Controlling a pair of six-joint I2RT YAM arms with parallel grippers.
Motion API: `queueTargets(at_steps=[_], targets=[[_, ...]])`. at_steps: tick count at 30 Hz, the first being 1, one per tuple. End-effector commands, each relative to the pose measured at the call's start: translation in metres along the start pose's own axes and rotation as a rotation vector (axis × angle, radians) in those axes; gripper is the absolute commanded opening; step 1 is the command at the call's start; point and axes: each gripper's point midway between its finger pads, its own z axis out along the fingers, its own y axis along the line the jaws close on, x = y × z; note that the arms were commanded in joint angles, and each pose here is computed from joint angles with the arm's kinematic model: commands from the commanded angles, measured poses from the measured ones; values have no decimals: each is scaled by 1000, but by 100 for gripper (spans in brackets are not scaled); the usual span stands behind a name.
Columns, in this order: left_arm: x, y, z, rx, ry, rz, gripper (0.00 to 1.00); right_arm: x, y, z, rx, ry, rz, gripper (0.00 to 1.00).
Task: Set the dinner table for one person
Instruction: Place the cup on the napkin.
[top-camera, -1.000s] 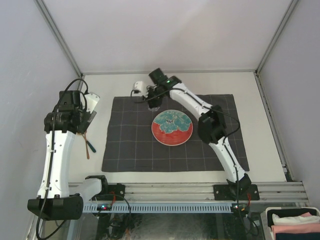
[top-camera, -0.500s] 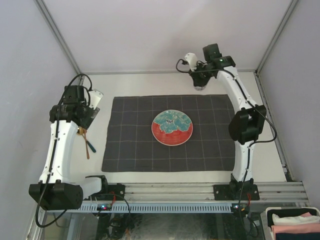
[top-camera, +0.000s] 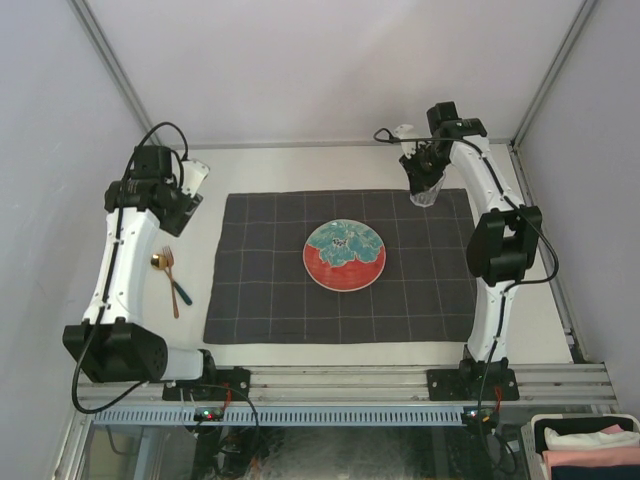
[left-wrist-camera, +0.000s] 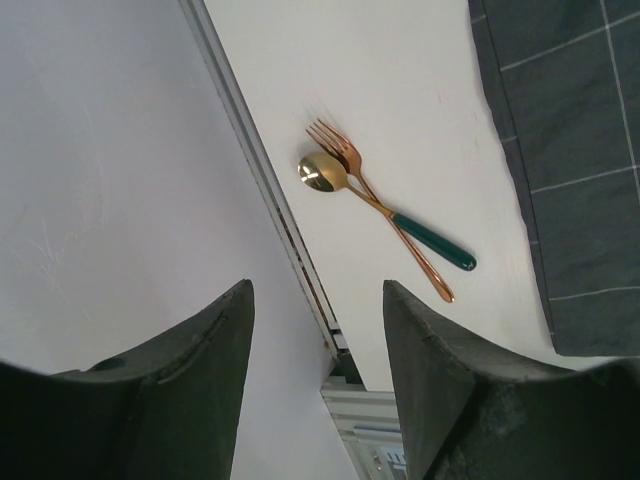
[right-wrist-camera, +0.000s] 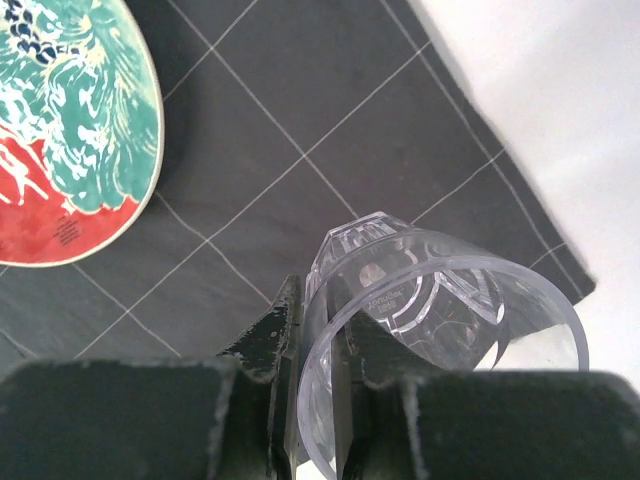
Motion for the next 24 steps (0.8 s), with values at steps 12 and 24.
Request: queueTargets(at_steps=[12,24], targets=[[-36,15,-7,2,-48,-32,57,18,-7,31,-67,52,-24,0],[-34,9,-7,-8,-11,-18,56,-5,-16,60,-90,18,-29,0]])
